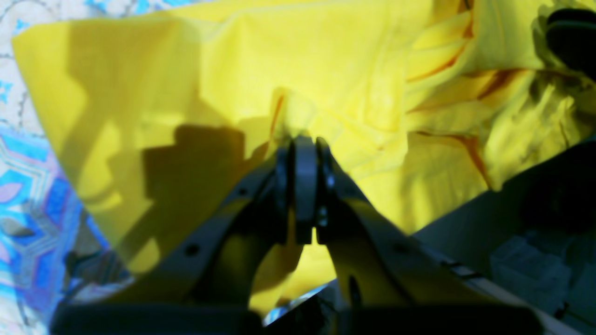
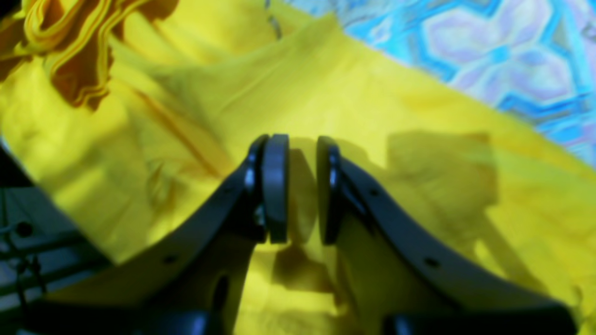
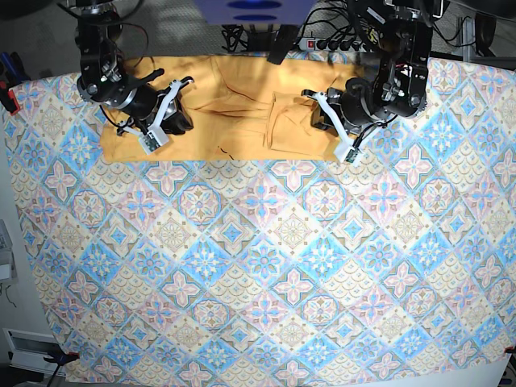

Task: Fold the T-shirt properly
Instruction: 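Press the folded end down with the left gripper near the shirt center, then move the left gripper back to the folded end and grasp its edge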

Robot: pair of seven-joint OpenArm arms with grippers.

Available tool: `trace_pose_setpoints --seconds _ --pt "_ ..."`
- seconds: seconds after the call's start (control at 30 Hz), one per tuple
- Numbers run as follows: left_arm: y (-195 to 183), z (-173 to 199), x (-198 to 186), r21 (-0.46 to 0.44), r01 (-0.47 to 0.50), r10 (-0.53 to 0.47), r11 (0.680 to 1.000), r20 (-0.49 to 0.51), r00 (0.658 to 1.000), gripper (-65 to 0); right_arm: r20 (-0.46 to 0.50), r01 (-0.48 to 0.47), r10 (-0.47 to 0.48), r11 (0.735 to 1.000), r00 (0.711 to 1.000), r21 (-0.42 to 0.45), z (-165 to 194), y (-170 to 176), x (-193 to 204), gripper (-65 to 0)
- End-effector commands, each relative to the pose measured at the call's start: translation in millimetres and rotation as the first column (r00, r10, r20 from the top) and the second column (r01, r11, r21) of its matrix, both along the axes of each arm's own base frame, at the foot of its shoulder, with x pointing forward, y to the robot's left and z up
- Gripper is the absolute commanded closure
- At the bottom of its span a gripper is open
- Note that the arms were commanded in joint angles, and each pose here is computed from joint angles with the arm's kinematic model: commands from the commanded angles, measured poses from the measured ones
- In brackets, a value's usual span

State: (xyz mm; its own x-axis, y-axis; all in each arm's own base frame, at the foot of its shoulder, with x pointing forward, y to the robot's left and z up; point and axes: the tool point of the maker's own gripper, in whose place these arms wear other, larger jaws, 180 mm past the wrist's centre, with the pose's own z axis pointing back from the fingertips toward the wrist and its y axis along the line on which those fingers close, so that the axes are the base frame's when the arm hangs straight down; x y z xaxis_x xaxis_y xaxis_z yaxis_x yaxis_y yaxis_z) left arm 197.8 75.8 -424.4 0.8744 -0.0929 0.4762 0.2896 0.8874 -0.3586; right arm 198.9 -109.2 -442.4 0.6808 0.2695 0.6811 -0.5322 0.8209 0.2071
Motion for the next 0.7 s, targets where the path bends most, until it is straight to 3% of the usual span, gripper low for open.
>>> trace_pose_setpoints --seconds 0.0,0.27,0.53,0.67 --pt "-8.5 7.8 3.1 -0.032 0.01 -0.009 0.999 0.026 1.0 0.0 0.037 -0.002 0.001 1.0 0.999 0.02 9.5 0.3 6.9 -9.7" --pt "-57.9 16.0 -17.5 -0.085 0.161 -0.159 0.983 0.031 0.987 0.0 0.037 -0.002 0.001 1.0 0.999 0.02 9.5 0.3 6.9 -9.7" --pt "-73.4 16.9 -27.9 -0.102 0.216 -0.215 0.971 0.025 0.976 -0.3 0.037 -0.002 0.001 1.0 0.999 0.02 9.5 0.3 6.9 -9.7" --pt "-65.6 17.7 -36.0 -0.131 0.229 -0.233 0.965 -0.014 0.972 -11.7 0.037 -0.002 0.001 1.0 0.999 0.02 9.5 0.3 6.9 -9.7"
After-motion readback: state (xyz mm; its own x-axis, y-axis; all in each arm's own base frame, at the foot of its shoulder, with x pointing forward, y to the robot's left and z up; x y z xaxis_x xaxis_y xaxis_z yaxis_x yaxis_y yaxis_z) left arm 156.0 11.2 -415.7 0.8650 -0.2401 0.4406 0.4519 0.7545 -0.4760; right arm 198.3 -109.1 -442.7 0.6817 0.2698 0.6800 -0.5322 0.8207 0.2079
